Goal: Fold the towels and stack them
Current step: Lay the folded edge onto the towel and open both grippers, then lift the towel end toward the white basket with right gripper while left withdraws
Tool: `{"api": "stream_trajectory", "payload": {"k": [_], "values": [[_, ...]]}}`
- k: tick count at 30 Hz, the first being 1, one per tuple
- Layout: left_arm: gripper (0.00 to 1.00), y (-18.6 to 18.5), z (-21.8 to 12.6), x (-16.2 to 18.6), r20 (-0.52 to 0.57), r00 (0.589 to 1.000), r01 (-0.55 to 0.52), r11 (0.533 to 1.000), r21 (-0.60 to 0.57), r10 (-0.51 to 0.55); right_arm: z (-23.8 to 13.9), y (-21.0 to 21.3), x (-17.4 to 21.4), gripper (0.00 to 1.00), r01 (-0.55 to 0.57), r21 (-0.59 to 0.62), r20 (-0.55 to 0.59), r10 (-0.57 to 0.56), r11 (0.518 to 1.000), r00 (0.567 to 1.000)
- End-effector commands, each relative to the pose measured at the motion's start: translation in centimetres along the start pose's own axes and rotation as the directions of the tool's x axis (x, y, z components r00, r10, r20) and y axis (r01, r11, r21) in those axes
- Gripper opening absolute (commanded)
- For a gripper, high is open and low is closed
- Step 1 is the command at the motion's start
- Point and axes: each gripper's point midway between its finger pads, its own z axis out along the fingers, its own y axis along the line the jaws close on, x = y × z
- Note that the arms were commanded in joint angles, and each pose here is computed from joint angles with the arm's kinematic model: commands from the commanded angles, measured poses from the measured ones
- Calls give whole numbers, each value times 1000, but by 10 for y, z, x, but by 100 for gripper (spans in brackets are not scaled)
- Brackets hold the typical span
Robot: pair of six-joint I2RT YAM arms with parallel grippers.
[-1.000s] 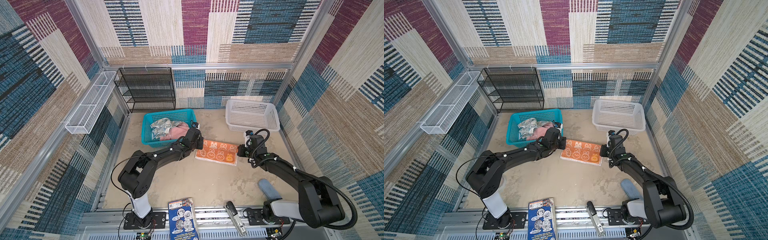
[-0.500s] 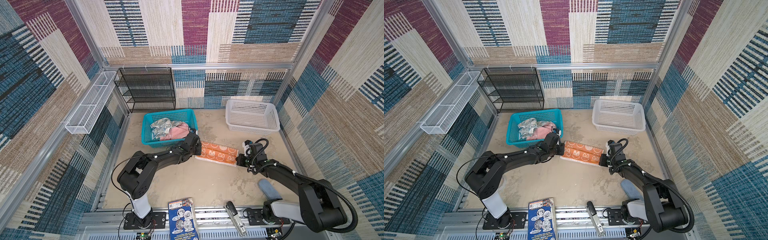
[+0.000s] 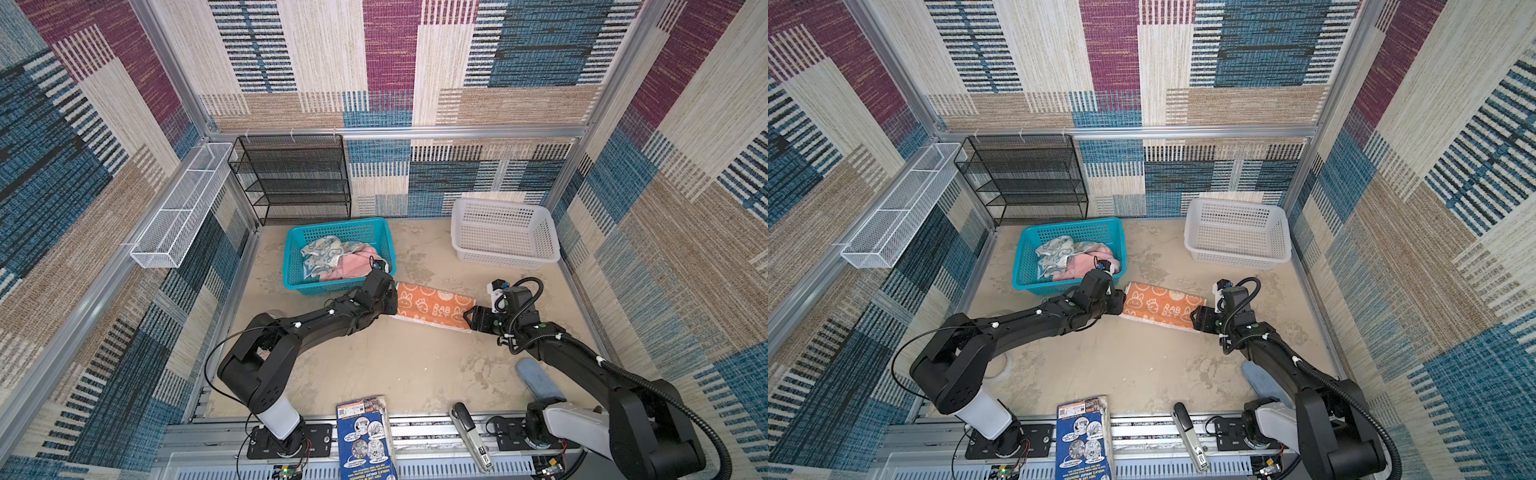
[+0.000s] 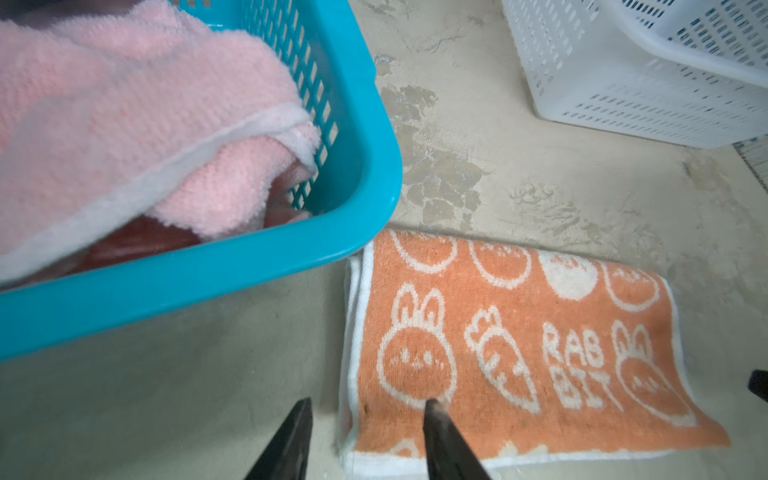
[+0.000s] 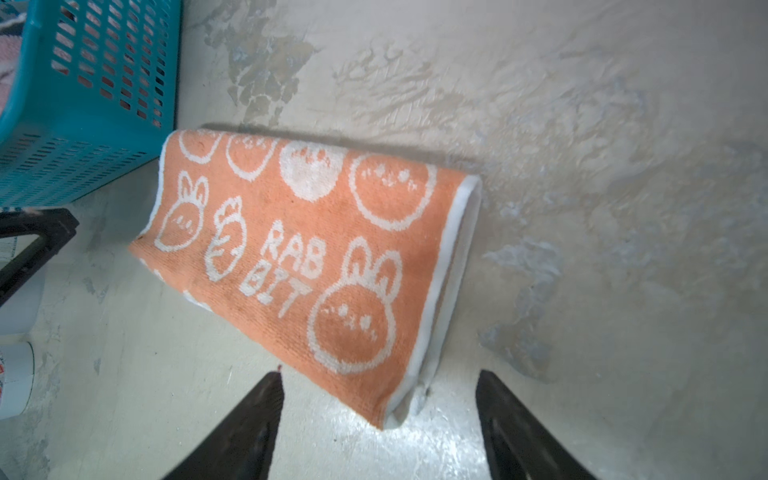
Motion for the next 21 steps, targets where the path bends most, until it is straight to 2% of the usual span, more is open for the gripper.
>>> {"api": "stream_trajectory", "payload": {"k": [1,7,11,21], "values": [[49,-6,-5,-1,-6,1000,6,1000,28,-6,4,7,-13,77,-21,-29,28,22,999,999],[47,-44,-5,-6,-33,999,-6,987,158,12,19,-5,-18,77,-76,29,27,75,997,997],[46,-63,6,4,-88,996,3,975,222,17,27,-10,-16,74,-95,49,17,94,994,995],[44,-56,38,58,-236,971,85,969,232,-29,44,-18,6,60,-118,46,-46,120,992,992]]}}
